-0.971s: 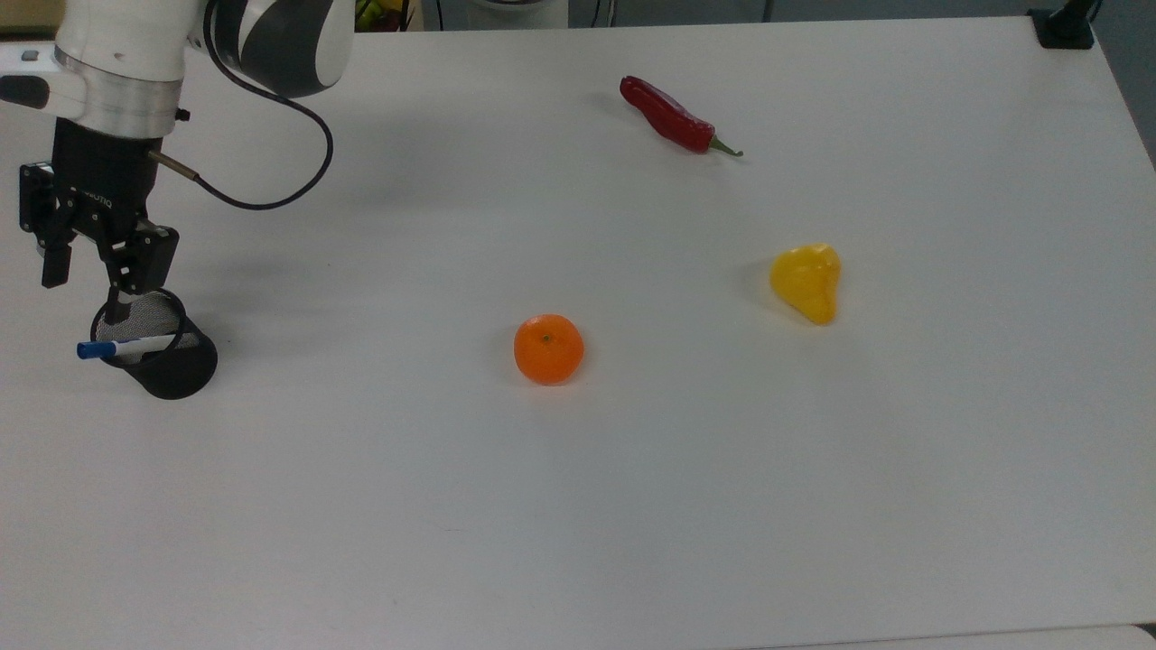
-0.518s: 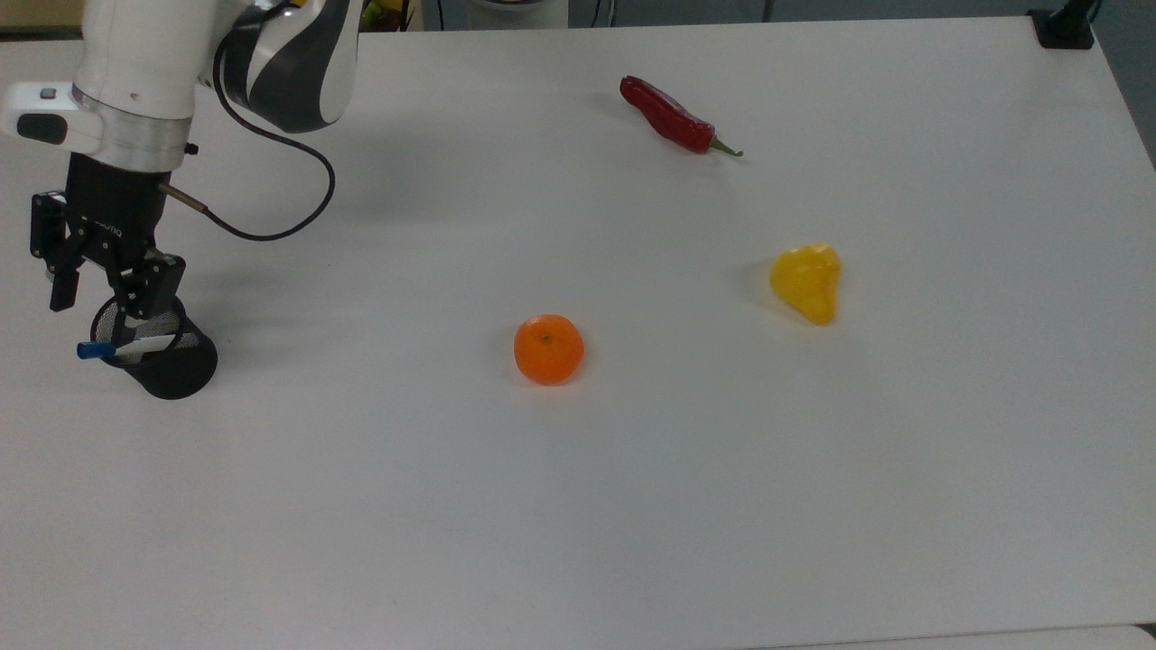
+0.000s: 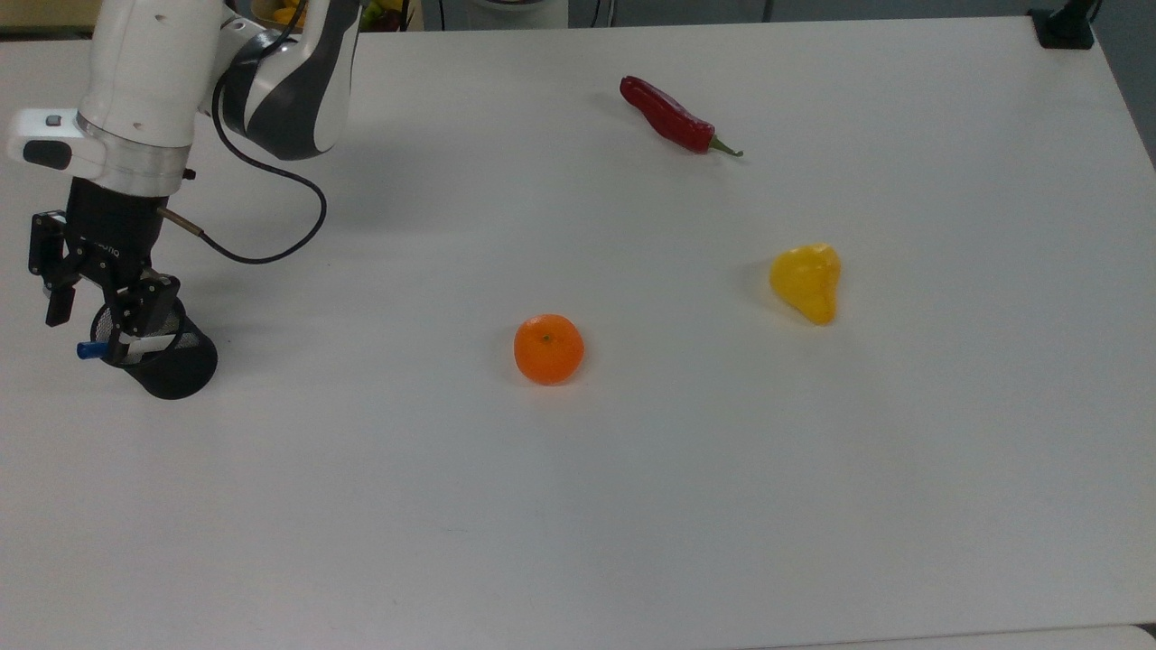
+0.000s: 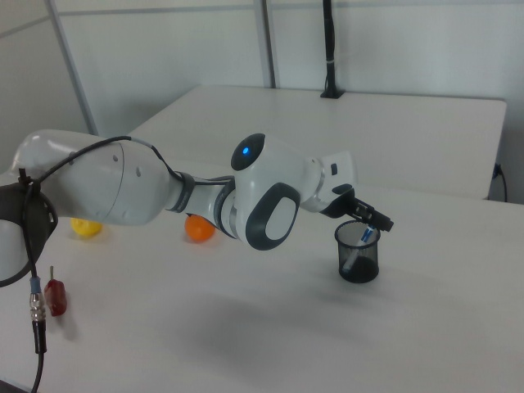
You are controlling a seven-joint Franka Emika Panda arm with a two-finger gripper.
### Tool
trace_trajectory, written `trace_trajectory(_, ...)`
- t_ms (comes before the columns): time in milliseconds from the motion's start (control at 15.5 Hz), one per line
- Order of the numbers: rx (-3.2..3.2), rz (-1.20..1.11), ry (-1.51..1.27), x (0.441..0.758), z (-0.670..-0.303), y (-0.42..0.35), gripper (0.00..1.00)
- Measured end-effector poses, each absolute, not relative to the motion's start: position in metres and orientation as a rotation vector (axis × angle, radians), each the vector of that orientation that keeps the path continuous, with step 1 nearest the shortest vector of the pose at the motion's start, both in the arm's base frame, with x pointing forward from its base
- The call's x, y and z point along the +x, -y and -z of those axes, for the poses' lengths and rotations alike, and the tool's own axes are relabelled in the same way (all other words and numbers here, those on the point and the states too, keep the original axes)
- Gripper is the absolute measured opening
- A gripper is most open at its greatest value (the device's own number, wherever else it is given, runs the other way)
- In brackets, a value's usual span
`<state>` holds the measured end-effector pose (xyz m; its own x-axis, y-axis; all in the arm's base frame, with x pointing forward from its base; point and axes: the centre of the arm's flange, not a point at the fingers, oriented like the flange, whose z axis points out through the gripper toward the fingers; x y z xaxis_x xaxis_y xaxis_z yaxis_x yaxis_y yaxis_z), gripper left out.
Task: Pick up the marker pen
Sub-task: 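Close the gripper on the blue-capped white marker, then lift the marker up out of the pen cup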
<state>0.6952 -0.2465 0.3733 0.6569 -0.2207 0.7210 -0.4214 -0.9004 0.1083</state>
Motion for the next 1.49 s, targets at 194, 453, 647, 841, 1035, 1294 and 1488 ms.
trace_trajectory(194,2.606,-1.074,0.519,0.697,-0.366,0.251,0.69)
trace_trajectory(453,2.604,-1.073,0.513,0.700,-0.363,0.252,0.58)
trace_trajectory(647,2.605,-1.076,0.512,0.701,-0.362,0.250,0.24)
trace_trajectory(841,2.604,-1.081,0.509,0.702,-0.364,0.249,0.18)
trace_trajectory(1035,2.602,-1.093,0.509,0.704,-0.367,0.248,0.18)
trace_trajectory(1294,2.577,-1.157,0.522,0.706,-0.396,0.247,0.18)
trace_trajectory(1488,2.548,-1.230,0.541,0.700,-0.436,0.248,0.18)
